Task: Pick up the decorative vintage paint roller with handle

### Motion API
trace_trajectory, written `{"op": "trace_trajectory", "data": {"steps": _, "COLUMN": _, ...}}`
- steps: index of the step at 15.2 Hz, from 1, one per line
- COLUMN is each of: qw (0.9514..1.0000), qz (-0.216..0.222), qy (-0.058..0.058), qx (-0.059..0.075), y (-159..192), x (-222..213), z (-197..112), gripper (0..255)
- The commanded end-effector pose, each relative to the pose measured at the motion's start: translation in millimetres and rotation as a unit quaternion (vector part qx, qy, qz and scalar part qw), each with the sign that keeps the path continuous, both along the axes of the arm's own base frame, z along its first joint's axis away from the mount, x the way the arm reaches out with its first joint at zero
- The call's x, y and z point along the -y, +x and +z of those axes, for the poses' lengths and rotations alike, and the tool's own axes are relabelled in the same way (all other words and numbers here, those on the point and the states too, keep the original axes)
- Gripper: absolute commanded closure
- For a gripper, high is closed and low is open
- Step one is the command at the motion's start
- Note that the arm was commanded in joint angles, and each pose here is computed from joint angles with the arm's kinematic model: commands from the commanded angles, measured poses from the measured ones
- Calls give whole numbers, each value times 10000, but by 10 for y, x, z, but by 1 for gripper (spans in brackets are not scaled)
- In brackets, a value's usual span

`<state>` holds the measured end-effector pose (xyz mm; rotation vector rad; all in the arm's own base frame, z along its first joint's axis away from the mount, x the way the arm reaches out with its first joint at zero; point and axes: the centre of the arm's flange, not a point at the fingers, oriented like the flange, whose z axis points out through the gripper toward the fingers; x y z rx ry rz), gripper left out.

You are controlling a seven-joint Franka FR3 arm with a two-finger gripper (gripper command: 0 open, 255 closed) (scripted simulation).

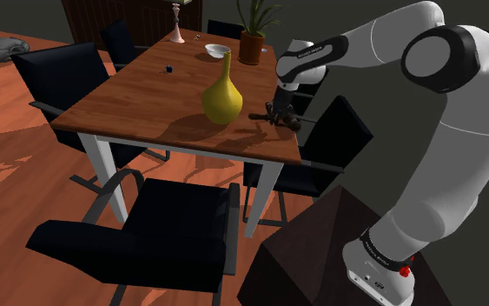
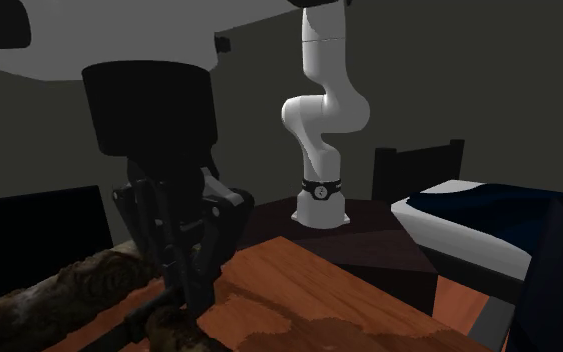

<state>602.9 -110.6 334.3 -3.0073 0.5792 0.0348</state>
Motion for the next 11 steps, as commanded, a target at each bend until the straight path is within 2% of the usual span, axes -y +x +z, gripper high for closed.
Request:
{"op": "trace_trajectory", "data": {"steps": 1, "qw": 10000, "qz": 1, "qy": 0, "qx": 1, "y": -15, "x": -9, "z": 112, "gripper": 255}}
{"op": "trace_trajectory", "data": {"steps": 9, "qw": 10000, "qz": 1, "qy": 0, "qx": 1, "y": -15, "x": -9, "z": 534, "gripper": 255}}
{"op": "trace_trajectory", "data": {"steps": 11, "qw": 10000, "qz": 1, "qy": 0, "qx": 1, "y": -16, "x": -9, "z": 542, "gripper": 255}}
